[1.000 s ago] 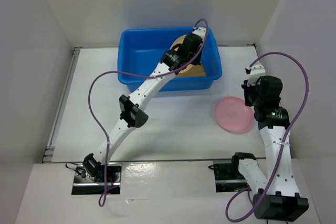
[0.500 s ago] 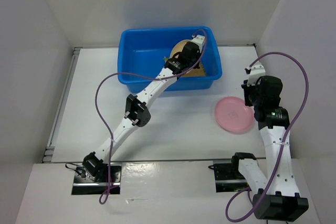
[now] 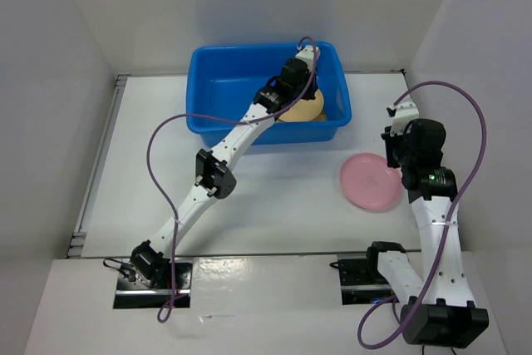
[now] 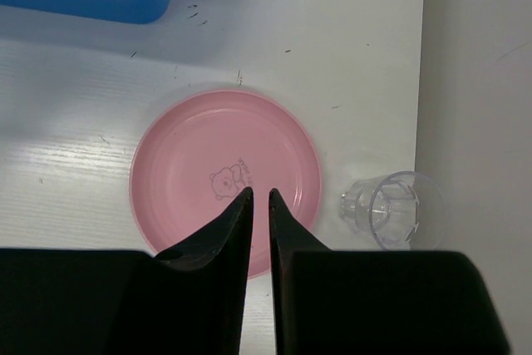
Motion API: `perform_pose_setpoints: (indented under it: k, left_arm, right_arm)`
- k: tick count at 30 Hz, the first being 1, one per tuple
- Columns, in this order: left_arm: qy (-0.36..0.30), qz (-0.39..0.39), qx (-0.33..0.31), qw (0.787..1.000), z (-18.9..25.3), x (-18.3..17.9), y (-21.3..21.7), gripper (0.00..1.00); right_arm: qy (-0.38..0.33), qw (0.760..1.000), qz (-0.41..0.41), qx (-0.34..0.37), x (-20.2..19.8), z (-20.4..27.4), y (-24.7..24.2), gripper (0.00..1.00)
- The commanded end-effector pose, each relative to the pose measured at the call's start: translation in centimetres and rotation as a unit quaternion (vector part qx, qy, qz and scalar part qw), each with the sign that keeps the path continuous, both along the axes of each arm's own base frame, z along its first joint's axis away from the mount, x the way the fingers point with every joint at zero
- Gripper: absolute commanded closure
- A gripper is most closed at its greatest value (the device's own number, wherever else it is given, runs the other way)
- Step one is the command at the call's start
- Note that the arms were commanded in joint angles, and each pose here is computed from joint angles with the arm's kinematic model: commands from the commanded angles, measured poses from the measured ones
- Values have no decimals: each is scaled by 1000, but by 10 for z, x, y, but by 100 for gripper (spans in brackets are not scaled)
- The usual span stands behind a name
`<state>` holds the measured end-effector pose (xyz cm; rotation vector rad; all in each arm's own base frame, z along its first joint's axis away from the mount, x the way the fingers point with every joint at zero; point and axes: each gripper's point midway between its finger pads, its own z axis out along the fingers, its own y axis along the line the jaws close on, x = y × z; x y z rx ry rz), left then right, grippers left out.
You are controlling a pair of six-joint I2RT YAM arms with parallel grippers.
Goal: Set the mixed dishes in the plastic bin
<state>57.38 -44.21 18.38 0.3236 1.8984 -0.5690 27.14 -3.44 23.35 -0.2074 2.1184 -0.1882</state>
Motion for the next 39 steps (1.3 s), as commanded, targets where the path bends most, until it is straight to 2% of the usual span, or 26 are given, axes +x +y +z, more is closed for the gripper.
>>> perform_pose_setpoints:
  k: [1,4,5,6,8,9,10,11,13,14,17,18,19,22,25,31,39]
  left_arm:
    - [-3,-18,-32,999,13,-5,-11,74]
    - [2,-13,-24,1000,19,-12,-10,65]
    - [-10,-15,-26,1000,41,-16,-7,55]
    - [-3,-14,-18,1000,36,-22,-10,45]
    - [-6,-18,-6,1000,67,-48,-12,20]
    - [0,-16,4,1000,85,-65,-8,15]
    - [-1,-11,15,1000,93,-85,-16,13]
    - [10,-8,34,999,102,-104,-10,13]
    - [56,27,64,996,94,-139,-2,4]
    - [103,52,41,993,87,-149,3,4]
    - [233,89,45,967,47,-193,13,4]
    - [244,78,55,965,38,-202,7,4]
    - [270,35,69,960,19,-229,-17,5]
    - [289,32,67,954,1,-266,-49,6]
    - [316,60,51,946,-11,-277,-58,6]
    - [381,102,77,916,-75,-286,-59,7]
    - [430,88,65,896,-122,-300,-82,7]
  right_arm:
    - [-14,1000,-2,3,7,4,-1,83]
    - [-13,1000,-10,1,6,4,-5,83]
    - [-13,1000,-10,1,6,4,-5,83]
    - [-13,1000,-10,1,6,4,-5,83]
    - [-13,1000,-14,-1,6,5,-7,76]
    - [-13,1000,-20,0,6,4,-8,73]
    - [-13,1000,-21,0,6,4,-8,62]
    - [-13,1000,-27,-4,5,5,-11,57]
    - [-17,999,-35,-4,6,6,-13,49]
    - [-17,999,-41,-7,6,6,-15,48]
    - [-17,998,-54,-6,5,6,-20,43]
    - [-17,998,-54,-6,5,6,-20,42]
    - [-17,998,-54,-6,5,6,-20,40]
    - [-22,998,-54,-7,4,9,-19,38]
    - [-21,998,-58,-9,3,9,-21,38]
    - [-21,997,-73,-10,2,9,-27,38]
    - [-37,994,-102,-14,-4,19,-38,41]
